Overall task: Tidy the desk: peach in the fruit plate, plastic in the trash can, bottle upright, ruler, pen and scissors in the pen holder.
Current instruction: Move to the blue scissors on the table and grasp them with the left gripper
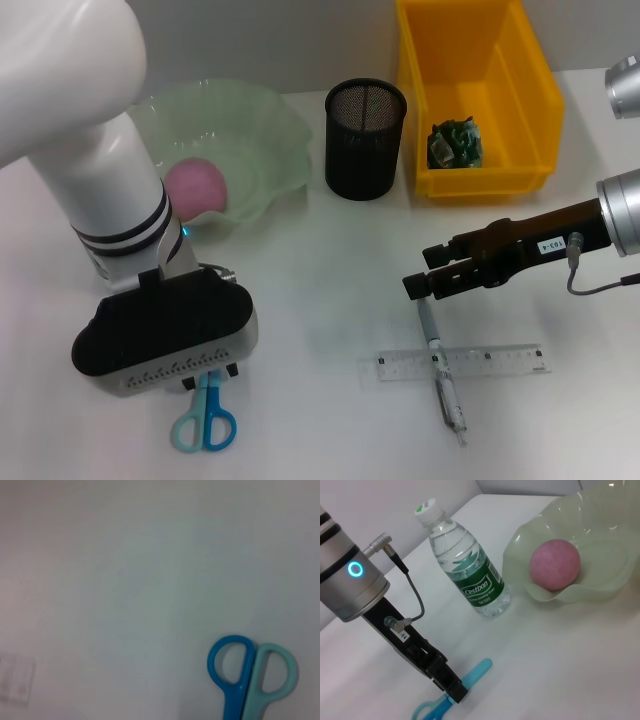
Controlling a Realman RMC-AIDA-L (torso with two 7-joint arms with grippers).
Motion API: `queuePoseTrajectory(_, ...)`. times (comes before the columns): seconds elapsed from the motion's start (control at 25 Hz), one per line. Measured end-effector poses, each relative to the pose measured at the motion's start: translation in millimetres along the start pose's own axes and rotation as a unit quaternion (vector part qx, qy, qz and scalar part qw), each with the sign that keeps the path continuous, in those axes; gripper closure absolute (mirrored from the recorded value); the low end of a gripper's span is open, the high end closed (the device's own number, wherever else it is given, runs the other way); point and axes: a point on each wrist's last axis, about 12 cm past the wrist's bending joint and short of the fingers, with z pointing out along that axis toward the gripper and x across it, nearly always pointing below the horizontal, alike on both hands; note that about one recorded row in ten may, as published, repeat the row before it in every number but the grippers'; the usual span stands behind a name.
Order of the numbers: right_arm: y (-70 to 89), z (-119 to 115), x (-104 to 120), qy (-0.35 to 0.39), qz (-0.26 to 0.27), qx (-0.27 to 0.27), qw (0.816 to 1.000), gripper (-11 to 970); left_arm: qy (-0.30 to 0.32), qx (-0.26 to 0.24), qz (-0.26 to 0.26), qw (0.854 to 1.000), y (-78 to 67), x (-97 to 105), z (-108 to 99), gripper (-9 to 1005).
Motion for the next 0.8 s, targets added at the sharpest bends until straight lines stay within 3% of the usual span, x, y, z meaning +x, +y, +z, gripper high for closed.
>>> queuePoseTrajectory(0.8, -0.1, -0.1, 0.8, 0.001, 0.001, 0.000, 1.000, 152, -0.002, -0.003, -0.002, 1.000, -1.0, -0.5, 3.6, 559)
